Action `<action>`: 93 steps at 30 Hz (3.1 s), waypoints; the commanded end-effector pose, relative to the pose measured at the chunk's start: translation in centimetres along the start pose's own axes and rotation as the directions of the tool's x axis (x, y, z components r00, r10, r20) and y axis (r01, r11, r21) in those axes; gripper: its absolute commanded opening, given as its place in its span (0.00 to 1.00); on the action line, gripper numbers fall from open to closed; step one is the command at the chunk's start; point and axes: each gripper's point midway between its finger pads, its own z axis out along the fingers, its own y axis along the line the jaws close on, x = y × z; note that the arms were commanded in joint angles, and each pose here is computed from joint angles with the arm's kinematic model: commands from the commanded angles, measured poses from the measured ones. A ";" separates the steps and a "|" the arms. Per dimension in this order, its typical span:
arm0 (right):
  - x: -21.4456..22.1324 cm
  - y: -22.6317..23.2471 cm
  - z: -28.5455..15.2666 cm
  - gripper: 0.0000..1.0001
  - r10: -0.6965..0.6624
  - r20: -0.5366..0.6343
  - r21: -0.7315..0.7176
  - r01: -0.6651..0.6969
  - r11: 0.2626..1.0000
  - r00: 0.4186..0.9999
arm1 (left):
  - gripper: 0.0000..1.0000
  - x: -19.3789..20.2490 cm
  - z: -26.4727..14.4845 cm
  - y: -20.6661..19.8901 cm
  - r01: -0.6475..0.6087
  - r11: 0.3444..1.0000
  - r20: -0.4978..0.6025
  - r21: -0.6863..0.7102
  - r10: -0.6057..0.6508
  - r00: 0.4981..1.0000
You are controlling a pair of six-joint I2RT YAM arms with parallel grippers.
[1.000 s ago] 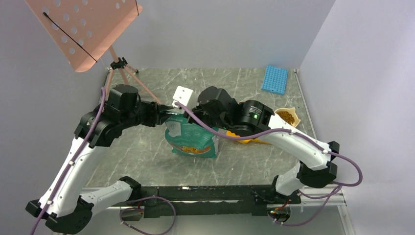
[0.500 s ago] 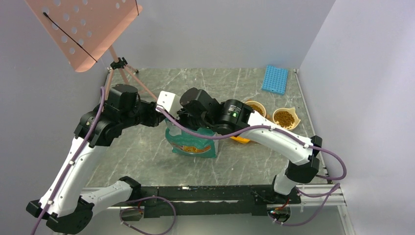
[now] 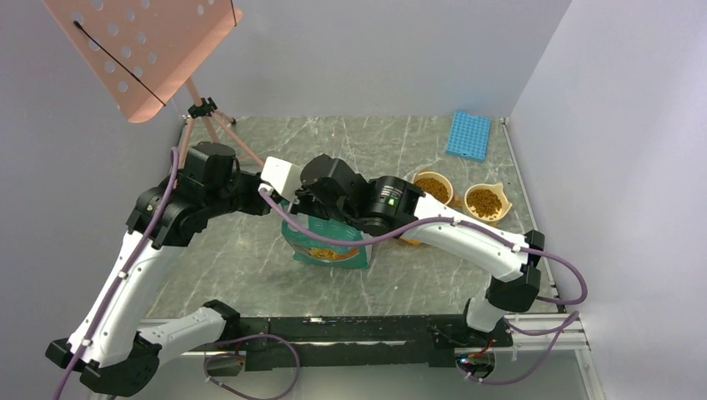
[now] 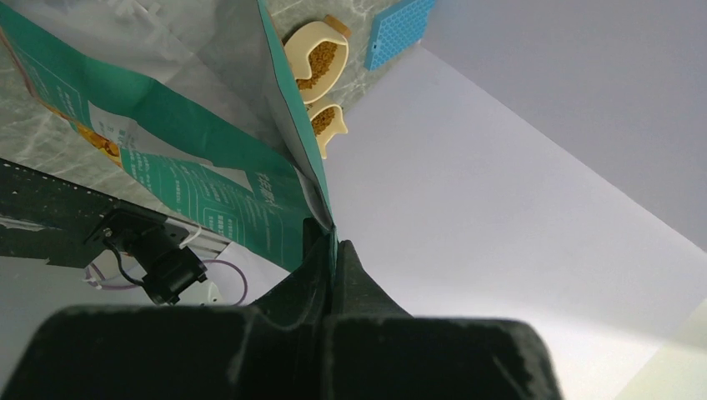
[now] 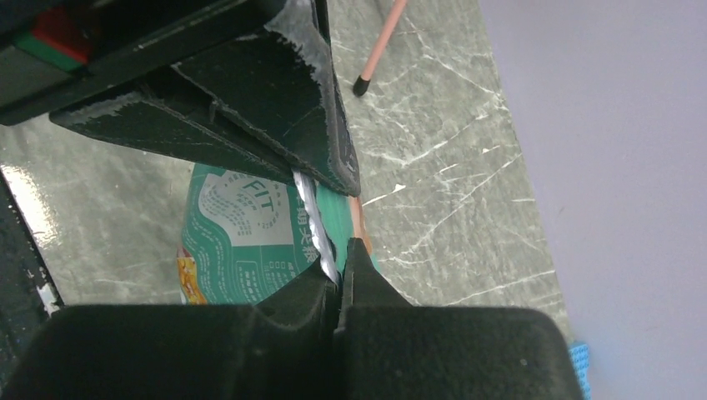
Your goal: Serve the pet food
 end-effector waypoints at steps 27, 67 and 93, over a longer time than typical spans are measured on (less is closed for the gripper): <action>2.5 -2.4 -5.6 0.06 0.057 0.017 0.101 -0.058 0.993 0.998 | 0.00 -2.3 -2.1 -0.7 -0.010 0.999 0.078 0.052 0.006 0.997; 8.2 -5.3 -10.4 0.00 0.144 -0.048 0.162 -0.135 0.978 0.988 | 0.00 -2.6 -2.6 -0.8 0.021 0.998 0.083 0.059 -0.026 0.996; 9.8 -6.7 -12.9 0.00 0.199 -0.024 0.225 -0.188 0.956 0.980 | 0.00 -2.6 -2.2 -1.0 0.025 0.998 0.084 0.052 -0.029 0.996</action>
